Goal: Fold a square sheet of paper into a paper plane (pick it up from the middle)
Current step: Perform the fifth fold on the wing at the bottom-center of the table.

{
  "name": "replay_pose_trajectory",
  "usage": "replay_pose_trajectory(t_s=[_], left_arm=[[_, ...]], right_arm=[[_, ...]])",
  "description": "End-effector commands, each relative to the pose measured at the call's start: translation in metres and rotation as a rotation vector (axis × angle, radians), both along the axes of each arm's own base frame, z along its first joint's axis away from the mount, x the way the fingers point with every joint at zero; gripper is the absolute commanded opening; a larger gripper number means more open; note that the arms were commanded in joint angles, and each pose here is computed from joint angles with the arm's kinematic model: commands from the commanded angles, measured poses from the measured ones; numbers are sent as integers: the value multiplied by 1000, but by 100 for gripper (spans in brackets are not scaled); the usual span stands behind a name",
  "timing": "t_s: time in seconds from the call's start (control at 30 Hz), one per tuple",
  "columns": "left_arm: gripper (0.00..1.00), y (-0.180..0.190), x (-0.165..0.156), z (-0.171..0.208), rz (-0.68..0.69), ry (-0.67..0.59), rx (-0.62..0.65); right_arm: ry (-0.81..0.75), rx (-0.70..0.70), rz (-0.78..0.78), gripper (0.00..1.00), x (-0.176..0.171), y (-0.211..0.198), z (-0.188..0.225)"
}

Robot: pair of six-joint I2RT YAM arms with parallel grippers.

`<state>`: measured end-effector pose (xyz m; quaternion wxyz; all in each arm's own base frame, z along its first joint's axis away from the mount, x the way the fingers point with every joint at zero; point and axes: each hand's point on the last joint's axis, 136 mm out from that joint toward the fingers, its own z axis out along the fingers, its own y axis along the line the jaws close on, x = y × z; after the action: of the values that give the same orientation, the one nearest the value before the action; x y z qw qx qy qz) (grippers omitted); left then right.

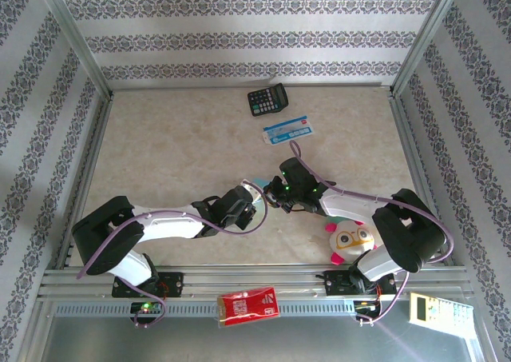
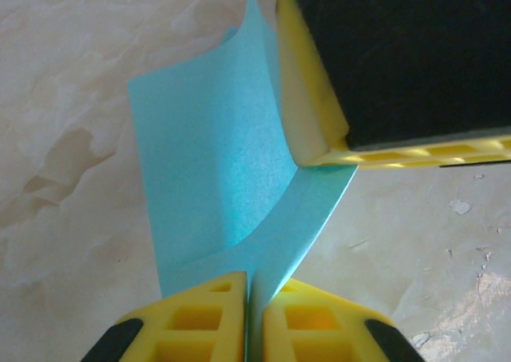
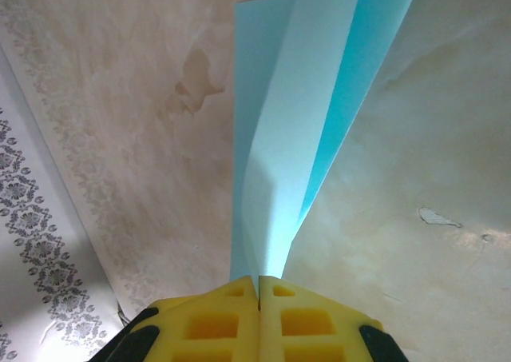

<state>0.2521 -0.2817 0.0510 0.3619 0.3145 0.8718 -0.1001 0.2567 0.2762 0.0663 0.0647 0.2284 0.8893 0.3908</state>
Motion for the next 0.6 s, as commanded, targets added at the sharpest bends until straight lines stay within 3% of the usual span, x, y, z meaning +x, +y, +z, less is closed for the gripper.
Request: replay_pose_trajectory(t_s=[0.0,0.2,0.57], left_arm=[[9,-9,-9,-4,-52,28,1],[0,-16,-13,-6,-35,77,-61],[0,-47,-28,3,54,284,-356]], right_arm=[[-15,22,-3,6,4,3,4],[-33,26,-5,14,5,-8,8],[-141,-72,81,33,0,-61,24]])
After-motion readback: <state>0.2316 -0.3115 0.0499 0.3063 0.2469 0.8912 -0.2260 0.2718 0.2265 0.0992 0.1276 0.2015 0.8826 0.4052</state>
